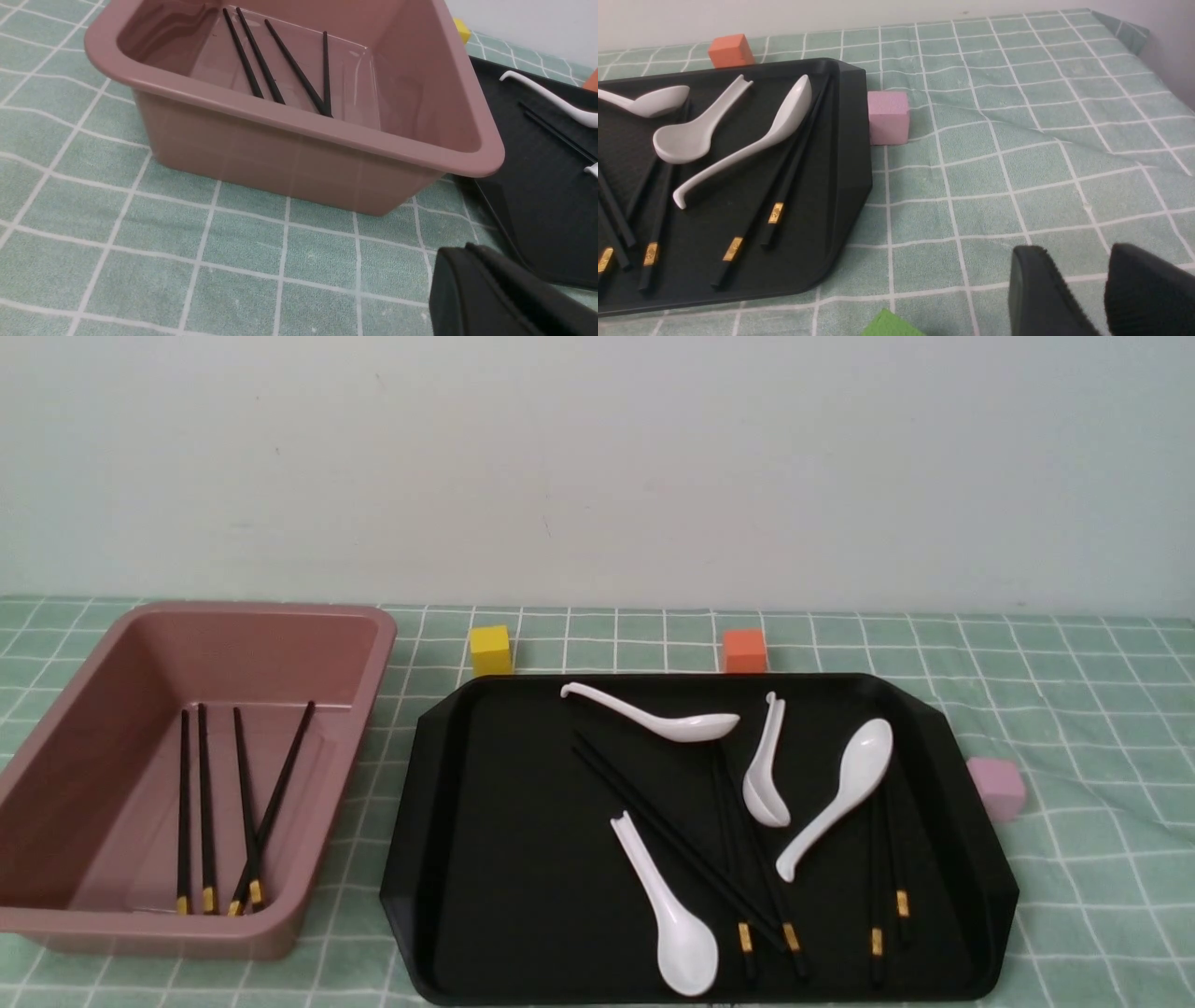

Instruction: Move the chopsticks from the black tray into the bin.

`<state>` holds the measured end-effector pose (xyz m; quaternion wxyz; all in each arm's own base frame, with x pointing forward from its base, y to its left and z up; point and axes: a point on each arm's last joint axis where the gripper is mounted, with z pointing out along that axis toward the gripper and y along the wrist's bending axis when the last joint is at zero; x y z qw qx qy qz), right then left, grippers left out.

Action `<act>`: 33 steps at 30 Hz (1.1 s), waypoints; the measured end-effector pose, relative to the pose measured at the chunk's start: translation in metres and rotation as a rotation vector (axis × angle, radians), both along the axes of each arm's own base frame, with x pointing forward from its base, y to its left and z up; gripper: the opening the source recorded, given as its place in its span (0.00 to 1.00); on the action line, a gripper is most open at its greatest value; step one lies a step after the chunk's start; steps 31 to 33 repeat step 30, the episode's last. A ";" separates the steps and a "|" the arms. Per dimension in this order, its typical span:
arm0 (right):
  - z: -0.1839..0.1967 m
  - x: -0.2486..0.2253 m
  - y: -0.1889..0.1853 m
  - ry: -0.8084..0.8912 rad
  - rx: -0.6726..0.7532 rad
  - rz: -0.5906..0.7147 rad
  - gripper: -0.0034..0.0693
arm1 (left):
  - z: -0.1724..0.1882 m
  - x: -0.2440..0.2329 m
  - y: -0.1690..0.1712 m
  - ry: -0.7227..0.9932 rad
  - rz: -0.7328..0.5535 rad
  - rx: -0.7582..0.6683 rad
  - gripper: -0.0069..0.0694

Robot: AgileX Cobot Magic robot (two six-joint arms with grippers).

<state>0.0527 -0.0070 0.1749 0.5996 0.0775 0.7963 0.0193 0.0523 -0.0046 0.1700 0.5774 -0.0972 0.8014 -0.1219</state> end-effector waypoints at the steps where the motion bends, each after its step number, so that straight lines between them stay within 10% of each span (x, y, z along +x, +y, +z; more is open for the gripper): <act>1: 0.000 0.000 0.000 0.000 0.000 0.000 0.38 | 0.000 0.000 0.000 0.000 0.000 0.000 0.10; 33: 0.000 0.000 0.000 0.000 0.000 0.000 0.38 | 0.000 0.000 0.000 0.002 0.000 0.000 0.12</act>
